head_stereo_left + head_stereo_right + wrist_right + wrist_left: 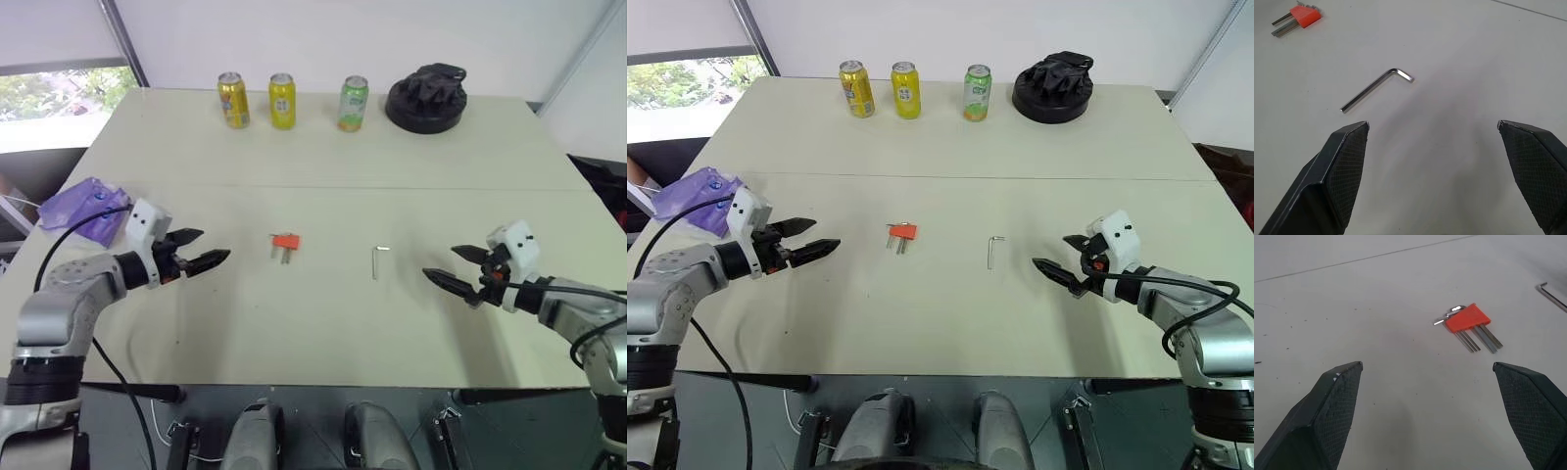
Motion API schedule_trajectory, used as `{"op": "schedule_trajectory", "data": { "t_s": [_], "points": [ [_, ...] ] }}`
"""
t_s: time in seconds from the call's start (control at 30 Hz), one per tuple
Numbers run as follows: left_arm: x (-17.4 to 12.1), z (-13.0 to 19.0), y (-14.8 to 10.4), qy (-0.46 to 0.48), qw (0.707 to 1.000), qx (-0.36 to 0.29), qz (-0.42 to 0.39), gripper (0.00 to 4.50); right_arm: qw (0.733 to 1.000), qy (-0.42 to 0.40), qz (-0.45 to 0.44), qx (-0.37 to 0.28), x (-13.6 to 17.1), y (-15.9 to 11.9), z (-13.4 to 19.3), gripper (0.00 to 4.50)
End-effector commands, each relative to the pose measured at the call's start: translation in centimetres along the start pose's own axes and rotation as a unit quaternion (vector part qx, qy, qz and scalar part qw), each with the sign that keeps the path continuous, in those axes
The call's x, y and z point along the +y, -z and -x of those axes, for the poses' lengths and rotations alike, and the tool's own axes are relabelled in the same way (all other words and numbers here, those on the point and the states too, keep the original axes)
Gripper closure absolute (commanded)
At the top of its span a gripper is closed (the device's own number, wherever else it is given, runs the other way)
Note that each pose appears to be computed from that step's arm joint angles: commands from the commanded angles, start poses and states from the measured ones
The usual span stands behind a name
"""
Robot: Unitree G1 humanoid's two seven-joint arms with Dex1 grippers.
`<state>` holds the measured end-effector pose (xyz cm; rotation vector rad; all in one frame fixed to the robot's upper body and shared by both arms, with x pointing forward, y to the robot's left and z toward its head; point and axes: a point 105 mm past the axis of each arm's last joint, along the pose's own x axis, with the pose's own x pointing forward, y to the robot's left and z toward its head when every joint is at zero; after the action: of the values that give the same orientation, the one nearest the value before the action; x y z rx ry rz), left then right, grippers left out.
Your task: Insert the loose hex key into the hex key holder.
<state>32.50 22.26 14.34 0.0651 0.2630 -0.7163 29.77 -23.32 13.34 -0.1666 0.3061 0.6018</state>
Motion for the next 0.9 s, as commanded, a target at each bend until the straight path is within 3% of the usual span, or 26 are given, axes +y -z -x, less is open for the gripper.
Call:
{"op": "schedule_trajectory", "data": {
  "t_s": [0.03, 0.3, 0.9],
  "points": [
    [0.1, 0.3, -0.9, -0.003, 1.000, -0.013, -0.019, 0.02, 1.000, 0.007, 0.013, -0.011, -0.2, -0.6, 0.3, 0.13],
    [0.4, 0.1, -1.3, -0.007, 0.999, -0.026, -0.021, 0.02, 0.998, 0.044, 0.034, 0.015, -1.1, 0.3, 0.1, 0.13],
    [0.6, 0.2, -1.6, -0.010, 0.999, -0.027, -0.020, 0.02, 0.999, 0.029, 0.025, -0.014, -0.8, -0.8, -0.1, 0.13]
  ]
}}
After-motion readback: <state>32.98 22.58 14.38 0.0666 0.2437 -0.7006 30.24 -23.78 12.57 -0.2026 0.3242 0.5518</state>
